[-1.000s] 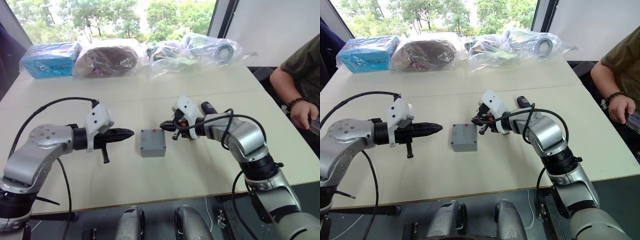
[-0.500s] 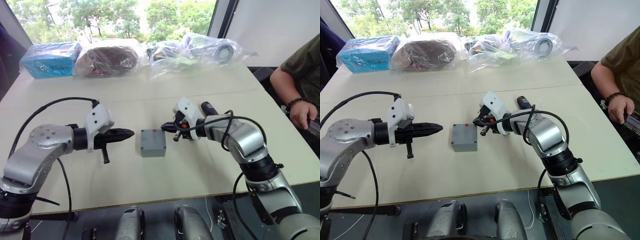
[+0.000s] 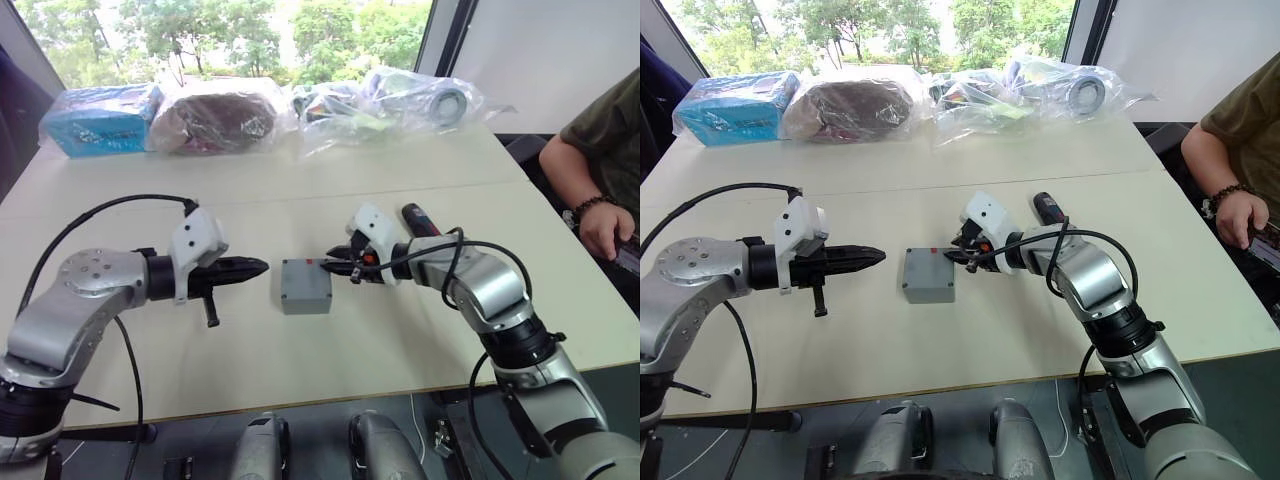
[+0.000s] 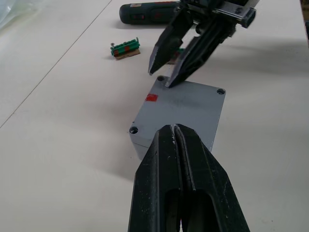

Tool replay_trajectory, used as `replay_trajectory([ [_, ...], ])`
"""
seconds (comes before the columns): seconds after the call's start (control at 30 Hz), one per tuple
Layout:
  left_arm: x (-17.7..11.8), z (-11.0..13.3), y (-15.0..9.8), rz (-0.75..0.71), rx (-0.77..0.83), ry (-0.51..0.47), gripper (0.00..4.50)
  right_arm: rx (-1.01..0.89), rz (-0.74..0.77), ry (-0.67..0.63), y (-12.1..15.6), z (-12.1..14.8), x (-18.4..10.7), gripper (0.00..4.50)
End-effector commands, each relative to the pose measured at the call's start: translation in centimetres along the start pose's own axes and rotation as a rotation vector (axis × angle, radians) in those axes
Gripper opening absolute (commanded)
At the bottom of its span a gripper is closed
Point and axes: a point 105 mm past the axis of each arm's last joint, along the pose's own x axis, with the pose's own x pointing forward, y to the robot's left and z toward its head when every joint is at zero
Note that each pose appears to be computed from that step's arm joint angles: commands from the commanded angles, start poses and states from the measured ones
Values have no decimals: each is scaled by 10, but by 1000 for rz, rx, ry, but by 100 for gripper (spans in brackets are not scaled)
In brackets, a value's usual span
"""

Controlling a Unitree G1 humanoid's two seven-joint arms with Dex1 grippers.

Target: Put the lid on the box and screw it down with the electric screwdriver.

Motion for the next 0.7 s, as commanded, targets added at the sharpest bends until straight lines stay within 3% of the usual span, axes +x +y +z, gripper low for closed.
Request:
replay_trajectory([
  [0.03, -3, 8, -1, -1, 38, -14, 0, -31, -11, -1, -4, 6, -7, 321],
  [0.13, -1, 9, -3, -8, 44, -23, 0, -68, -47, -27, -16, 23, -23, 430],
  [0.17, 0, 10, -4, -10, 46, -27, 0, -76, -60, -31, -20, 28, -29, 448],
  [0.23, 1, 12, -5, -15, 50, -39, 0, -87, -114, -23, -33, 36, -43, 448],
  [0.37, 6, 18, -6, -29, 62, -81, 0, -63, -266, 139, -74, 33, -85, 448],
  [0.53, 15, 22, -7, -40, 75, -118, 0, 57, -350, 368, -106, 12, -113, 448],
  [0.7, 25, 24, -8, -42, 79, -158, 0, 183, -359, 539, -127, -11, -116, 448],
])
